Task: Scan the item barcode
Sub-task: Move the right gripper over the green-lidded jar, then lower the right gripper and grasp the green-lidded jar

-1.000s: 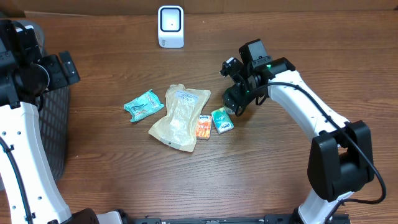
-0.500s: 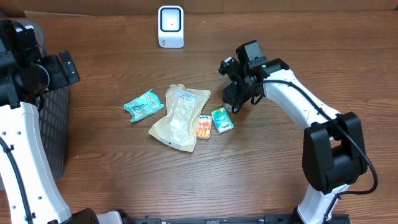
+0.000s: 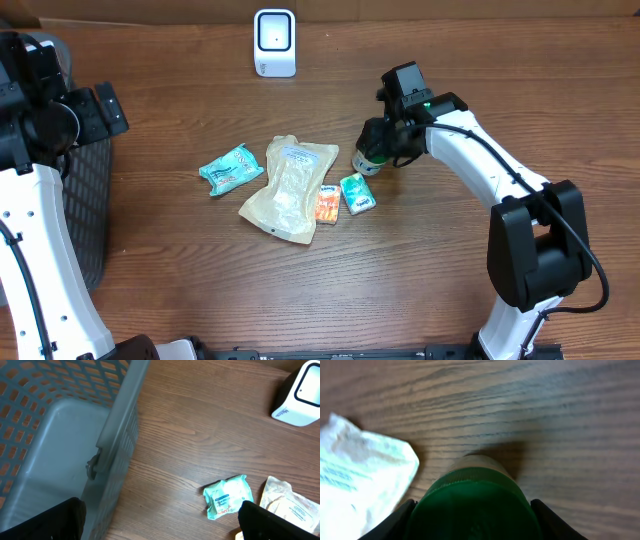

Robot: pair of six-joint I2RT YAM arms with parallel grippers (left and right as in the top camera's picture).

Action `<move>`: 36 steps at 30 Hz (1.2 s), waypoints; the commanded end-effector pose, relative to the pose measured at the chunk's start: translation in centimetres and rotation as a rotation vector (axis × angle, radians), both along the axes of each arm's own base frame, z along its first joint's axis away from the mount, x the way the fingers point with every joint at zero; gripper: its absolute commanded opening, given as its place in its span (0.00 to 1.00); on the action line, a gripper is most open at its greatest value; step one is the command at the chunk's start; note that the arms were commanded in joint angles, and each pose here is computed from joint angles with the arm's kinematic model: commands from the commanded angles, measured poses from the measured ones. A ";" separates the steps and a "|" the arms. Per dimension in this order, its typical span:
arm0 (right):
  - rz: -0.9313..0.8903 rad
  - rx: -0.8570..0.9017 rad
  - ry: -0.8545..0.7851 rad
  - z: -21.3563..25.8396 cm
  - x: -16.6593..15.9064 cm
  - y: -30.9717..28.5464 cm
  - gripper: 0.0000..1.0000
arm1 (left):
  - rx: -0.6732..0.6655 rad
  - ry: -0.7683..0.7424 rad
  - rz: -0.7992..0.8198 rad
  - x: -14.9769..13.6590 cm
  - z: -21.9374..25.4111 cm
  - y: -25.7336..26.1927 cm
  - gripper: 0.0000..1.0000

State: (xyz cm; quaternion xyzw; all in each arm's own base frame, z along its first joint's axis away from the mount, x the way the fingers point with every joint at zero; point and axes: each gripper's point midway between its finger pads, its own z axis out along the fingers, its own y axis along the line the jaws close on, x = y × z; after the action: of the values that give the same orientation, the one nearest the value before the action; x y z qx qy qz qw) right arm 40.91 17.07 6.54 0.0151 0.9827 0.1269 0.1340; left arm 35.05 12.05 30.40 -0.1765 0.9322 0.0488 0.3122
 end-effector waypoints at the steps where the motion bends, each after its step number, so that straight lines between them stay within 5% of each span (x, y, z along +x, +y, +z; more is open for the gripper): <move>1: -0.147 0.053 0.021 0.8 0.5 0.3 0.53 | 0.020 -0.013 -0.017 0.2 0.7 0.1 0.99; 5: -0.147 0.055 0.018 1.2 0.6 0.3 0.73 | 0.020 -0.013 -0.018 0.2 0.7 0.1 1.00; 15: -0.082 0.060 -0.030 6.8 1.7 1.3 0.88 | 0.020 -0.013 -0.018 0.2 0.7 0.1 0.99; 18: -0.029 0.020 -0.053 7.3 1.7 1.5 1.00 | 0.020 -0.013 -0.018 0.2 0.7 0.1 0.99; 26: -0.008 -0.066 -0.106 7.0 1.9 1.9 1.00 | 0.020 -0.013 -0.017 0.2 0.7 0.1 1.00; 30: -0.033 -0.137 -0.112 5.8 2.0 0.5 0.88 | 0.020 -0.013 -0.017 0.2 0.7 0.1 1.00; 36: 0.017 -0.192 -0.094 4.1 1.2 -0.2 0.88 | 0.020 -0.013 -0.017 0.2 0.7 0.1 0.99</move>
State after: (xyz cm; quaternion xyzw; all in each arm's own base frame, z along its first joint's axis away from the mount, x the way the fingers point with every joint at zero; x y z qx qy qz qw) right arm 42.04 17.69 11.08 0.0091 0.9830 0.0574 0.1740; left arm 35.05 12.05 30.40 -0.1765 0.9322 0.0488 0.3122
